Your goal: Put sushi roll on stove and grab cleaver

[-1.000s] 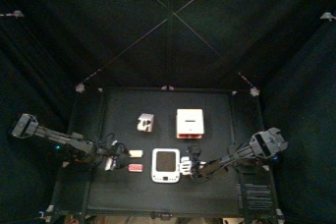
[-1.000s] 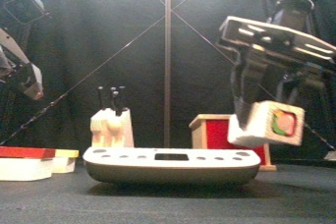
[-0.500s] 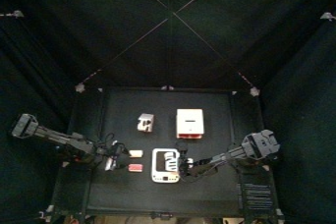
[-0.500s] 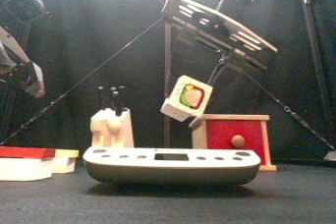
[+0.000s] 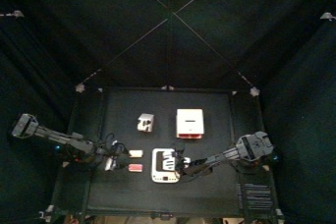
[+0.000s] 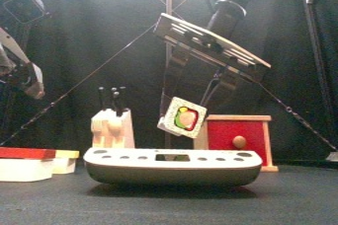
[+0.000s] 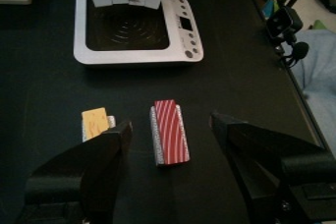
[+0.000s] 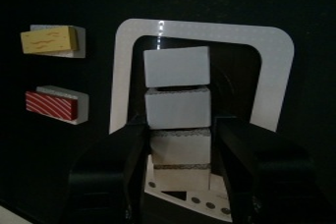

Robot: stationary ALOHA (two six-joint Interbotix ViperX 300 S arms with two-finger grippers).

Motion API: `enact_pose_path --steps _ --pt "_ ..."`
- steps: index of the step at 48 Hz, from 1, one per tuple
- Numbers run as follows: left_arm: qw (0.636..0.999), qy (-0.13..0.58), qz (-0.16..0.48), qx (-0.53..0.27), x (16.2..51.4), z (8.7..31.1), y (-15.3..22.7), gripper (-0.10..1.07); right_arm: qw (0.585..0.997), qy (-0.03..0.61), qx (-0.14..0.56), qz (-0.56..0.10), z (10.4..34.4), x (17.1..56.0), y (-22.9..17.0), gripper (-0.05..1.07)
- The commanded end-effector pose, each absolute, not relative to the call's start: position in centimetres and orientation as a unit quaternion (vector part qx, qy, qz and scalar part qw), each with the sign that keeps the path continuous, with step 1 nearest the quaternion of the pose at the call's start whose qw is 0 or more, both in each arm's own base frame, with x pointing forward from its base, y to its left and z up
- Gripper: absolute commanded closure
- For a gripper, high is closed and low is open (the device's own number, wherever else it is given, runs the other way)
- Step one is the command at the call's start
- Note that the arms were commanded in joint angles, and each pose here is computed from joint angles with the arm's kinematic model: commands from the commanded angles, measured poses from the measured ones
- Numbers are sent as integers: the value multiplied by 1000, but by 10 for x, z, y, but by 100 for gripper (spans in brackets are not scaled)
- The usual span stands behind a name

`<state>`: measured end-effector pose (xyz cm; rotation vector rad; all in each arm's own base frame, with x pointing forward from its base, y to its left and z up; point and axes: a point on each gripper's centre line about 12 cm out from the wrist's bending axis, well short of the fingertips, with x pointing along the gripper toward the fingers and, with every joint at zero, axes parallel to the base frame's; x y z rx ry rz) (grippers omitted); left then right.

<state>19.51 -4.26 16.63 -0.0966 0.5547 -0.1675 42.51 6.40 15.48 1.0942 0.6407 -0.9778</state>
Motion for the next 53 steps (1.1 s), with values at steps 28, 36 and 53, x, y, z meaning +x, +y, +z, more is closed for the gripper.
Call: enact_pose_path --steps 28,36,53 --pt "959 267 -83 -49 198 169 -43 0 668 286 523 -445 163 429 63 19" --pt "959 266 -83 -49 197 170 -43 0 668 285 525 -444 164 430 63 19" --pt "959 266 -83 -49 197 170 -43 0 679 274 529 -429 177 436 66 19"
